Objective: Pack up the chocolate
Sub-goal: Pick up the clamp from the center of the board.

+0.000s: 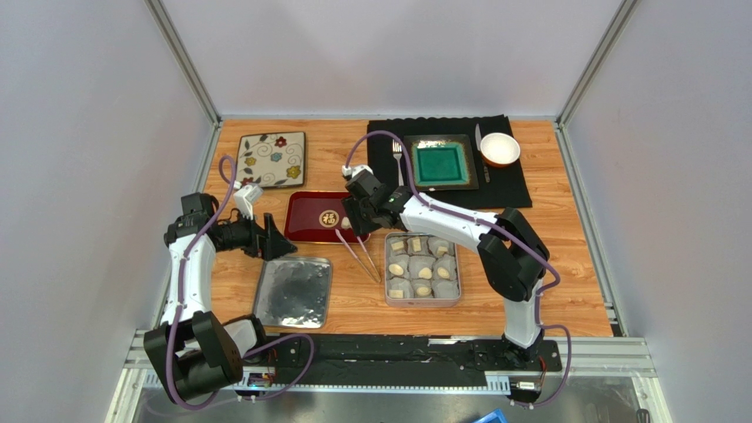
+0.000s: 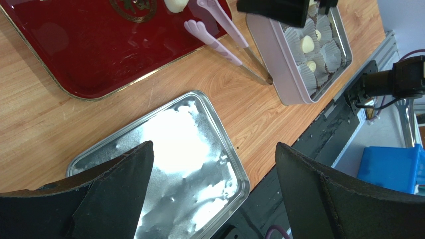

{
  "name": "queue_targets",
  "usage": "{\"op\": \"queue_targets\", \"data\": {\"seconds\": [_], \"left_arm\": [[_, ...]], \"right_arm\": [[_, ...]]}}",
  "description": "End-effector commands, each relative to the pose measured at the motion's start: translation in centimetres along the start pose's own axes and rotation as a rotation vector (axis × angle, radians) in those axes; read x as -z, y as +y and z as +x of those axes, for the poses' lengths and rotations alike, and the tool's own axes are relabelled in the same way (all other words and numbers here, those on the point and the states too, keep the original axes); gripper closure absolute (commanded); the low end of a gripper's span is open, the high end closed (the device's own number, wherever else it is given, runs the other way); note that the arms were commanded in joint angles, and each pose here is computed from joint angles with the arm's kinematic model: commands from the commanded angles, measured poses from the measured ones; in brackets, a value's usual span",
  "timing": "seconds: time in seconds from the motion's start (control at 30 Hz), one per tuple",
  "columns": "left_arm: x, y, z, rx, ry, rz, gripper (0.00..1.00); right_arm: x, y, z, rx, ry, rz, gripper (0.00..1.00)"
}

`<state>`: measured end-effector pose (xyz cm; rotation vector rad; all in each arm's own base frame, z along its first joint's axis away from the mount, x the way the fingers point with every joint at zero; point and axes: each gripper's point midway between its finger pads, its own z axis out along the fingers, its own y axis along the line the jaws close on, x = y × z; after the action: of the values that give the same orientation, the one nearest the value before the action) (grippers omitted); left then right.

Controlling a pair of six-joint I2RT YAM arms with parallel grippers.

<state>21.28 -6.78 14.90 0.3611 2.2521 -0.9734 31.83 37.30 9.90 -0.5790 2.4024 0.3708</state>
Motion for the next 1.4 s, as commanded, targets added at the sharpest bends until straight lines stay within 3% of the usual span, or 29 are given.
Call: {"op": "queue_targets", "data": {"seconds": [0.0, 0.3, 0.5, 0.67, 0.87, 1.17, 1.37], "left_arm": [[0.4, -0.4, -1.6, -0.051, -0.042, 0.026, 0.01], [0.5, -0.4, -1.6, -0.054, -0.04, 0.021, 0.01], [0.5, -0.5, -1.6, -0.058, -0.041, 0.022, 0.01], [0.6, -0.6, -1.6, -0.06, -0.039, 0.021, 0.01], [0.6, -0.6, -1.8, -0.064, -0.038, 0.02, 0.01], [0.3, -0.5, -1.9, -0.041, -0.047, 0.04, 0.01], [0.4, -0.5, -2.0, -0.039, -0.044, 0.042, 0.01]], "right_arm": [[2.3, 1.5, -1.8, 0.023, -0.122, -0.017, 0.45], [3.2, 3.7, 1.1, 0.085, -0.165, -0.079, 0.41], [2.3, 2.8, 3.1, 0.083, -0.152, -0.057, 0.39], [1.4, 3.2, 3.6, 0.09, -0.163, -0.061, 0.3], [0.1, 3.9, 5.0, 0.107, -0.132, -0.06, 0.27], [-1.0, 3.6, 7.1, 0.096, -0.094, -0.04, 0.31], [-1.3, 3.0, 8.5, 0.087, -0.085, -0.014, 0.43]]}}
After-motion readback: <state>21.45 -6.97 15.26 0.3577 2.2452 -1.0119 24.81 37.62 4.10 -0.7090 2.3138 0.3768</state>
